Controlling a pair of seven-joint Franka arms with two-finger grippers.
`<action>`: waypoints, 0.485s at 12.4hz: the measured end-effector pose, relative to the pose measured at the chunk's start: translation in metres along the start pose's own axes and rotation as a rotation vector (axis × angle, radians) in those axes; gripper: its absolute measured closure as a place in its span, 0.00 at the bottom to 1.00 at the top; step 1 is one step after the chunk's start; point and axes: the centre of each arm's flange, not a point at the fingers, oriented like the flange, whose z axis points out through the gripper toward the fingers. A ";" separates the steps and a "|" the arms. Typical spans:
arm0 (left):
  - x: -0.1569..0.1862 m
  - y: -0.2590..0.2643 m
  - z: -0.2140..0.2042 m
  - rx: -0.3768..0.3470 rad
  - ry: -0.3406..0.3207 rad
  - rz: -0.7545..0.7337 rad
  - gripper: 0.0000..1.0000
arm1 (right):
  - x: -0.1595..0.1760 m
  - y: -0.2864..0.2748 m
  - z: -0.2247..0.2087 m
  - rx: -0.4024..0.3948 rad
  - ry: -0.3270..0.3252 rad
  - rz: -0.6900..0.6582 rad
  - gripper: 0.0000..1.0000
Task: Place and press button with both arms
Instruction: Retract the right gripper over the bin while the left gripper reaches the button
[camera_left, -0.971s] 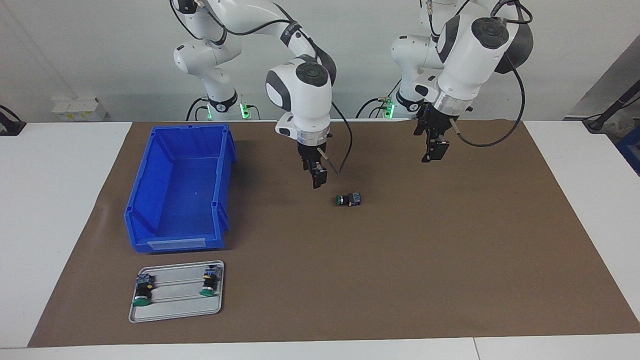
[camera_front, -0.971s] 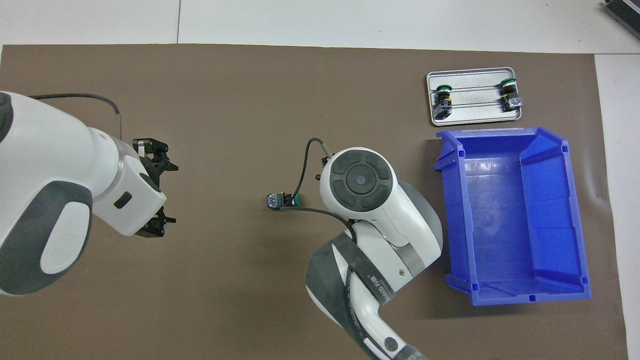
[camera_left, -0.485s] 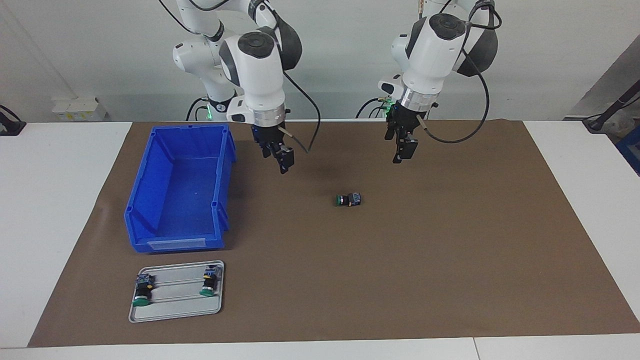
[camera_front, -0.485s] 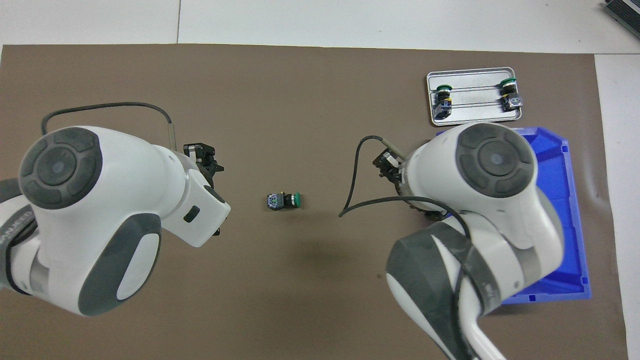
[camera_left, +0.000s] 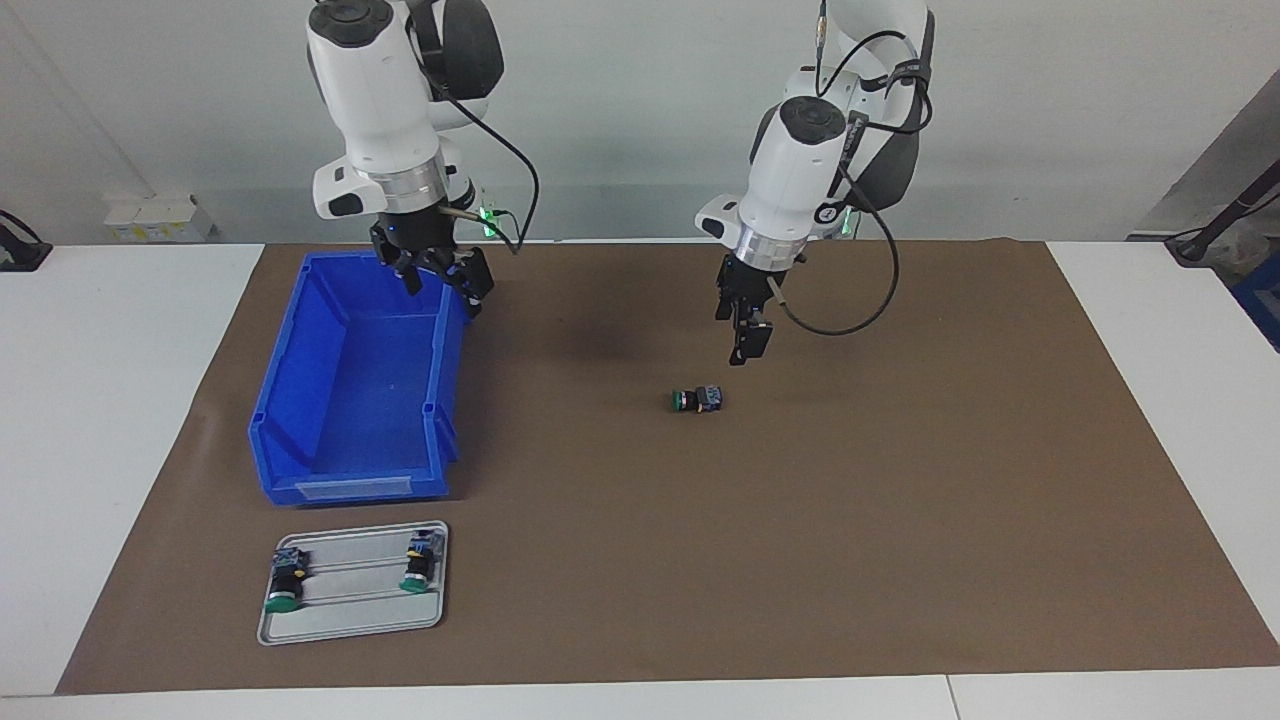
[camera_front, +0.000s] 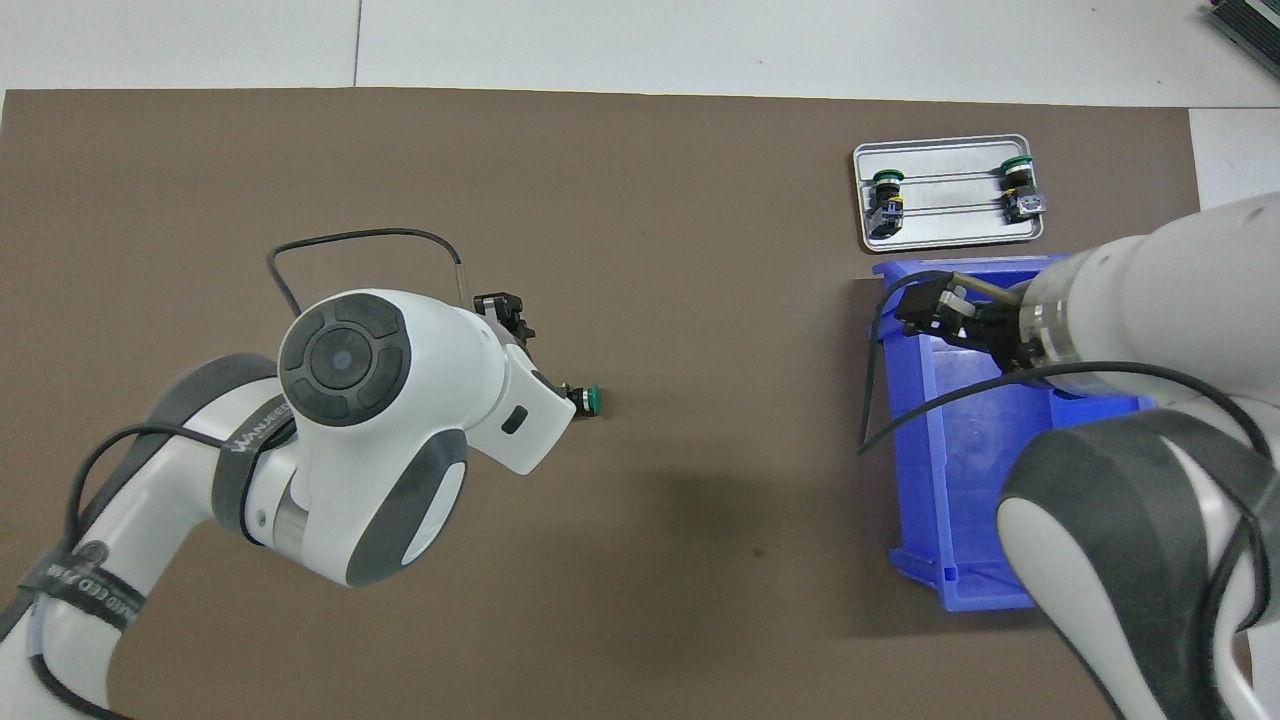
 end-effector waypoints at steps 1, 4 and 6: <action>0.001 -0.003 0.012 0.006 0.003 -0.003 0.08 | 0.011 0.013 -0.008 0.003 0.010 -0.033 0.00; 0.002 -0.010 0.050 0.010 0.003 -0.018 0.08 | 0.038 0.047 -0.032 0.016 0.052 -0.086 0.00; 0.008 -0.007 0.080 0.004 0.001 -0.015 0.08 | 0.054 0.061 -0.050 0.021 0.078 -0.101 0.00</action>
